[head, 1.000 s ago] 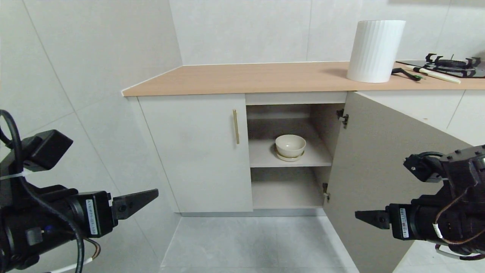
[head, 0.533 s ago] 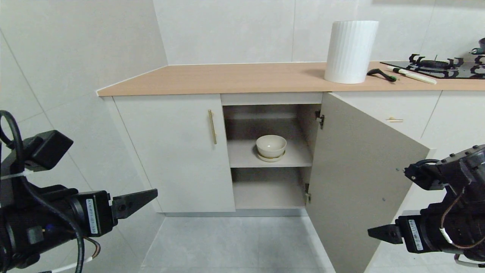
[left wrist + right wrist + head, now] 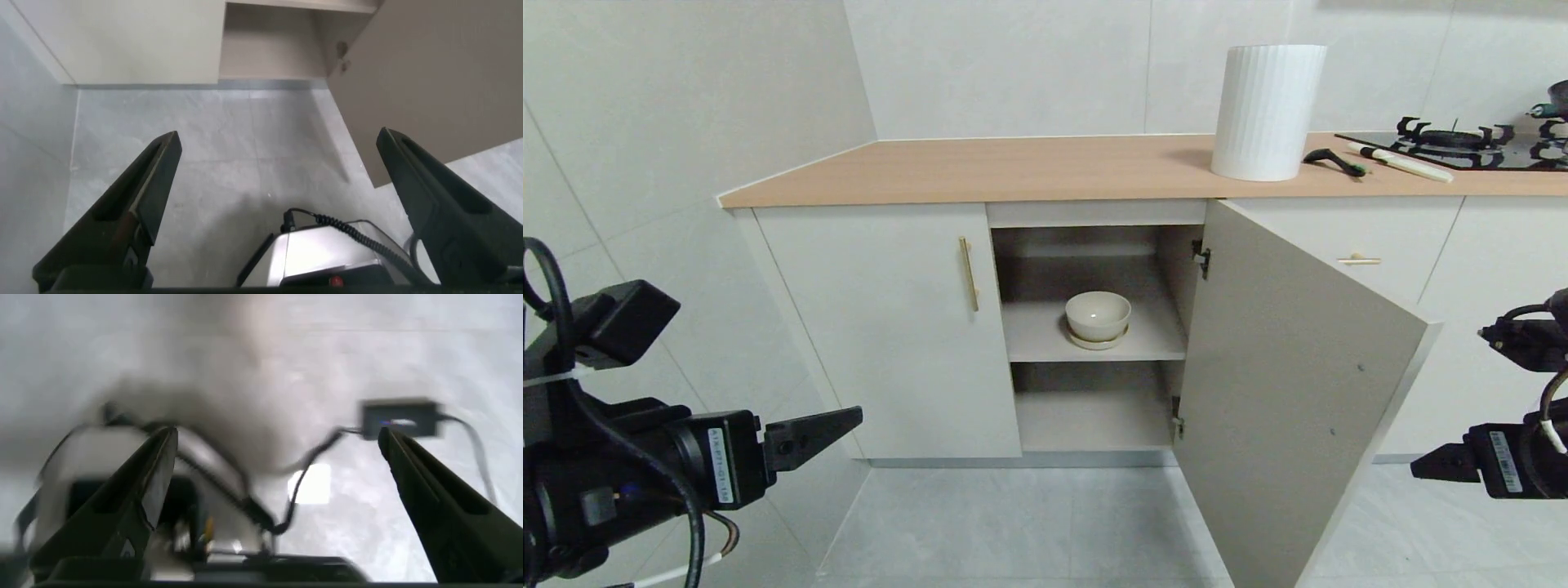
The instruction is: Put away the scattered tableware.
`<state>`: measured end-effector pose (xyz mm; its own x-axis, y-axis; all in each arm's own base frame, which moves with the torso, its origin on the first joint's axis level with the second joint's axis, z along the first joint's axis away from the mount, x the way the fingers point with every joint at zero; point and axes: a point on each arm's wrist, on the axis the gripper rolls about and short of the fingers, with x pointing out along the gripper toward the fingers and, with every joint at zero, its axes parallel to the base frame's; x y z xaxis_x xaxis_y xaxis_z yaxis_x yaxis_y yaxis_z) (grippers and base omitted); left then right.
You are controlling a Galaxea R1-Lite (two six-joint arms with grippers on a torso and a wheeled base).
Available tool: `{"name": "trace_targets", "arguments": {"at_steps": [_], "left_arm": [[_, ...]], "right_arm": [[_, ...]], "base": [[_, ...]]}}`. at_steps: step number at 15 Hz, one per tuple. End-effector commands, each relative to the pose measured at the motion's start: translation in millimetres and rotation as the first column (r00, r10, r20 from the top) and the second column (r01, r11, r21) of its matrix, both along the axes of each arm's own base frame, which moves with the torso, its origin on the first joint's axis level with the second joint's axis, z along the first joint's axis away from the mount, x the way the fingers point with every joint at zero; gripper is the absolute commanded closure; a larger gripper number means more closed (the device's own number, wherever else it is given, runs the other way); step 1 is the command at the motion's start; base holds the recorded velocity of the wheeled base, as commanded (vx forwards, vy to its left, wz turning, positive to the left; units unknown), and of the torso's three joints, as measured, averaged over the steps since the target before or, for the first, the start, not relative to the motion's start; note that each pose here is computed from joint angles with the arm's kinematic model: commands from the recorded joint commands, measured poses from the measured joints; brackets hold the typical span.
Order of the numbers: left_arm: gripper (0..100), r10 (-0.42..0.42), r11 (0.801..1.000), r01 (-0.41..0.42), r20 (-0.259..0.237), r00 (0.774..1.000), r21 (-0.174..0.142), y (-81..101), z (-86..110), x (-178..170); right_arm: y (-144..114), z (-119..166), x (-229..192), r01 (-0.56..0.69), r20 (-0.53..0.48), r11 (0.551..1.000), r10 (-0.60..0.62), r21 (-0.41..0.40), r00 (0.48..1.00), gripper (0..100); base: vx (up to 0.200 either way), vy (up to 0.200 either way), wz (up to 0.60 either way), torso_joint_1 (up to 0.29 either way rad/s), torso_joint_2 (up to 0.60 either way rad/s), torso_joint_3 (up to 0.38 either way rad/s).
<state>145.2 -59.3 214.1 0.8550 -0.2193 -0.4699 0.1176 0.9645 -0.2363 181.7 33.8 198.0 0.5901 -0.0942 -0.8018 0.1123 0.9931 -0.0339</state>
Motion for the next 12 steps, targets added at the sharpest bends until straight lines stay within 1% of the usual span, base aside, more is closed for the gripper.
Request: {"name": "trace_targets", "arguments": {"at_steps": [1, 3, 4, 5, 6, 8, 9, 10, 12], "left_arm": [[0, 0.0, 1.0, 0.0, -0.001, 1.0, 0.0, -0.2, -0.2, 0.2], [0, 0.0, 1.0, 0.0, -0.001, 1.0, 0.0, -0.2, -0.2, 0.2], [0, 0.0, 1.0, 0.0, 0.0, 1.0, 0.0, -0.1, 0.1, -0.1], [0, -0.002, 1.0, 0.002, 0.002, 1.0, -0.001, -0.3, 0.5, -0.1], [0, 0.0, 1.0, 0.0, 0.002, 1.0, -0.001, -0.1, 0.5, 0.0], [0, -0.001, 1.0, 0.001, 0.004, 1.0, -0.004, -0.2, 1.1, 0.1], [0, 0.0, 1.0, 0.0, 0.004, 1.0, -0.003, -0.2, 1.1, 0.2], [0, 0.0, 1.0, 0.0, 0.004, 1.0, -0.003, -0.2, 1.1, 0.2], [0, -0.001, 1.0, 0.001, 0.002, 1.0, -0.003, -0.3, 0.8, 0.4]], "right_arm": [[-22.6, 1.9, 16.7, 0.115, -0.001, 0.993, -0.115, -0.019, 0.993, 0], [-34.6, -1.5, 33.2, 0.179, 0.007, 0.984, -0.179, -0.006, 0.984, 0], [-43.6, -10.0, 49.7, 0.221, 0.02, 0.975, -0.221, -0.001, 0.975, 0], [-47.0, -14.3, 58.5, 0.24, 0.034, 0.971, -0.24, 0.01, 0.97, 0], [-47.9, -16.6, 62.3, 0.251, 0.037, 0.968, -0.252, 0.019, 0.967, 0], [-47.5, -27.8, 79.5, 0.286, 0.057, 0.956, -0.29, 0.071, 0.955, 0], [-46.8, -29.6, 83.0, 0.287, 0.067, 0.955, -0.293, 0.079, 0.954, 0], [-44.8, -31.3, 84.6, 0.286, 0.069, 0.954, -0.292, 0.085, 0.954, 0], [-34.5, -37.8, 92.0, 0.276, 0.063, 0.953, -0.286, 0.126, 0.956, 0]], "base": [[0.0, 0.0, 0.0, 0.0, 0.0, 0.0], [0.0, 0.0, 0.0, 0.0, 0.0, 0.0], [0.0, 0.0, 0.0, 0.0, 0.0, 0.0], [0.0, 0.0, 0.0, 0.0, 0.0, 0.0], [0.0, 0.0, 0.0, 0.0, 0.0, 0.0], [0.0, 0.0, 0.0, 0.0, 0.0, 0.0], [0.0, 0.0, 0.0, 0.0, 0.0, 0.0], [0.0, 0.0, 0.0, 0.0, 0.0, 0.0], [0.0, 0.0, 0.0, 0.0, 0.0, 0.0]]}}
